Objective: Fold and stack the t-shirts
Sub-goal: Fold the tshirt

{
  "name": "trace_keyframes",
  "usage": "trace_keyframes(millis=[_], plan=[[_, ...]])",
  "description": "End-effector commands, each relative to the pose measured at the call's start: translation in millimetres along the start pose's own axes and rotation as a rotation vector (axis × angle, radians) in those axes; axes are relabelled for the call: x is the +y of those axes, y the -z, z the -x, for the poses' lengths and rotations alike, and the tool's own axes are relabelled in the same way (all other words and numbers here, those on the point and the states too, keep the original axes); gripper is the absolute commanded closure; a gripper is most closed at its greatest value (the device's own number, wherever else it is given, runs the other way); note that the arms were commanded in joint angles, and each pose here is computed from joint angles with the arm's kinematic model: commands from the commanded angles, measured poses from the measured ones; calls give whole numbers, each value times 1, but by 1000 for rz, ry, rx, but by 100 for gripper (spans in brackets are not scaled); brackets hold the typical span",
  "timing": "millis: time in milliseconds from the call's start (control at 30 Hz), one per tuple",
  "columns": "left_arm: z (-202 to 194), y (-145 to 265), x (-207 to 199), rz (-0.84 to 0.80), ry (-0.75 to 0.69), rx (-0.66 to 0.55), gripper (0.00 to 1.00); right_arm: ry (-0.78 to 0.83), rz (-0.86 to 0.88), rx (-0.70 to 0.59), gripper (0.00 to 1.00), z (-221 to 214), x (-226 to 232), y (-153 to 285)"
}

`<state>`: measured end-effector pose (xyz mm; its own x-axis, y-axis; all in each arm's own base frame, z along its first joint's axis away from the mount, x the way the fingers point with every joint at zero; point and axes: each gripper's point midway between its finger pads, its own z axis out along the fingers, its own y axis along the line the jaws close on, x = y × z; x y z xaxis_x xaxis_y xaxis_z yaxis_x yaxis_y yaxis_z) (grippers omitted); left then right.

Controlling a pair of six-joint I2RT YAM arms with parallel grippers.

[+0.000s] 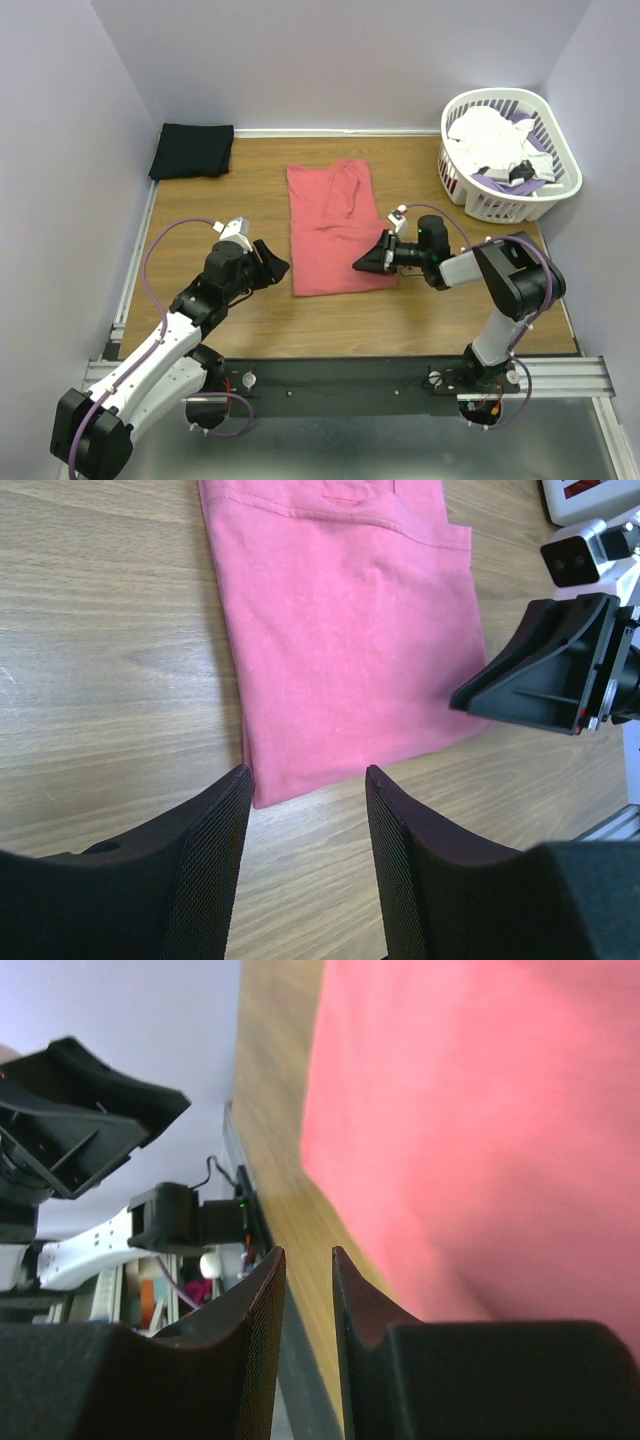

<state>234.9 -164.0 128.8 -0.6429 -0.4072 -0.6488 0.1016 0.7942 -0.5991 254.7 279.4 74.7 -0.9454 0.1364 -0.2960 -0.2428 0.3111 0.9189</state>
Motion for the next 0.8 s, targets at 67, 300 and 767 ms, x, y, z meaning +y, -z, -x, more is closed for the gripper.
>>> trace_keyframes(millis=[67,300,767], plan=[[7,-1,-2,1,-18,-17,42,-78,-66,9,68,-19,-46,32],[4,-4,-1,6,-19,-7,42,-128,-98,34,68,-30,-73,35],[-31,-24,11,80,-47,157,32,73,-684,-120,41,23,-49,109]])
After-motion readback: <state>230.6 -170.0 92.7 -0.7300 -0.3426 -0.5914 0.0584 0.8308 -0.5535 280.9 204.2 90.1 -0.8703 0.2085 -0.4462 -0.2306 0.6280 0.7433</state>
